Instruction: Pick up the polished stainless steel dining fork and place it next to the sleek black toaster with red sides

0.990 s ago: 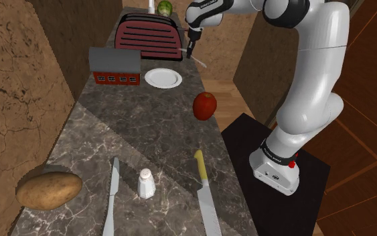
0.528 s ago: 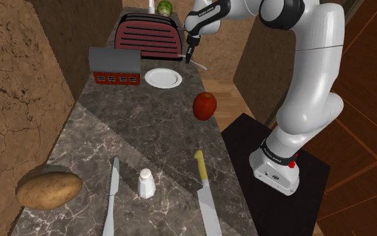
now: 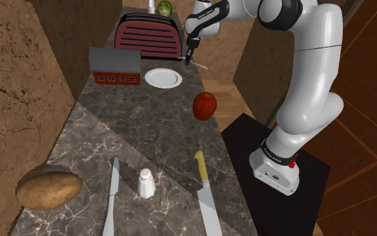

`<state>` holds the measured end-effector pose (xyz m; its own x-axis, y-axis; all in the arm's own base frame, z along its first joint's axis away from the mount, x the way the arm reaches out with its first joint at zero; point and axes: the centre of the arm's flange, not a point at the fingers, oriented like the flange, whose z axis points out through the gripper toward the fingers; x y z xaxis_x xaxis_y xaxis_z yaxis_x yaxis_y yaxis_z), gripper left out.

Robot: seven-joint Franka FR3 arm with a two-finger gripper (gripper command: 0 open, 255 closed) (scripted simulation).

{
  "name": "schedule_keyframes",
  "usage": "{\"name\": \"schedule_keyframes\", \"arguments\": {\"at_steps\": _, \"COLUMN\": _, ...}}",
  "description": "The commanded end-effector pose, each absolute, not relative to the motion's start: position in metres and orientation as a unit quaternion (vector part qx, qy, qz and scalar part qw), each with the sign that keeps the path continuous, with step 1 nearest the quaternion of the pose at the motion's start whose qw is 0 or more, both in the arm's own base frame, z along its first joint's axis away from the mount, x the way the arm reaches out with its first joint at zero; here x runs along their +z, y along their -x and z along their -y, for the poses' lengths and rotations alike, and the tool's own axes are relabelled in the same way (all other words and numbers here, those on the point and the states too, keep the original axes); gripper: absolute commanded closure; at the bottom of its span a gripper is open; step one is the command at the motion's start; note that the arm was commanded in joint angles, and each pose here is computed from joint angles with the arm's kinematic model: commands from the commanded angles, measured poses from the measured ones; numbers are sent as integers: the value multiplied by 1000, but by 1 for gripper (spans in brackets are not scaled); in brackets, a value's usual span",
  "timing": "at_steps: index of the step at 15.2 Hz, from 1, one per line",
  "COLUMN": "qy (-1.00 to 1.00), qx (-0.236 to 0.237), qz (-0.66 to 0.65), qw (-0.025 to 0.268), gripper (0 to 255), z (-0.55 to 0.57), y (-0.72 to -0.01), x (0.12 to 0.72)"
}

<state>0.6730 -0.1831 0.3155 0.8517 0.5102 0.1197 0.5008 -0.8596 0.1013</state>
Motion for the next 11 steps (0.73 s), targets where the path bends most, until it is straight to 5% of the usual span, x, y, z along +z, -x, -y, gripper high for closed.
{"name": "schedule_keyframes", "arguments": {"at_steps": 1, "qy": -962, "qx": 69, "qz": -262, "qw": 32, "gripper": 255, "z": 184, "y": -672, "x": 313}}
{"name": "schedule_keyframes", "arguments": {"at_steps": 2, "qy": -962, "qx": 69, "qz": -262, "qw": 32, "gripper": 0, "z": 184, "y": -672, "x": 313}}
{"name": "schedule_keyframes", "arguments": {"at_steps": 11, "qy": -962, "qx": 69, "qz": -262, "qw": 32, "gripper": 0, "z": 182, "y": -665, "x": 363}}
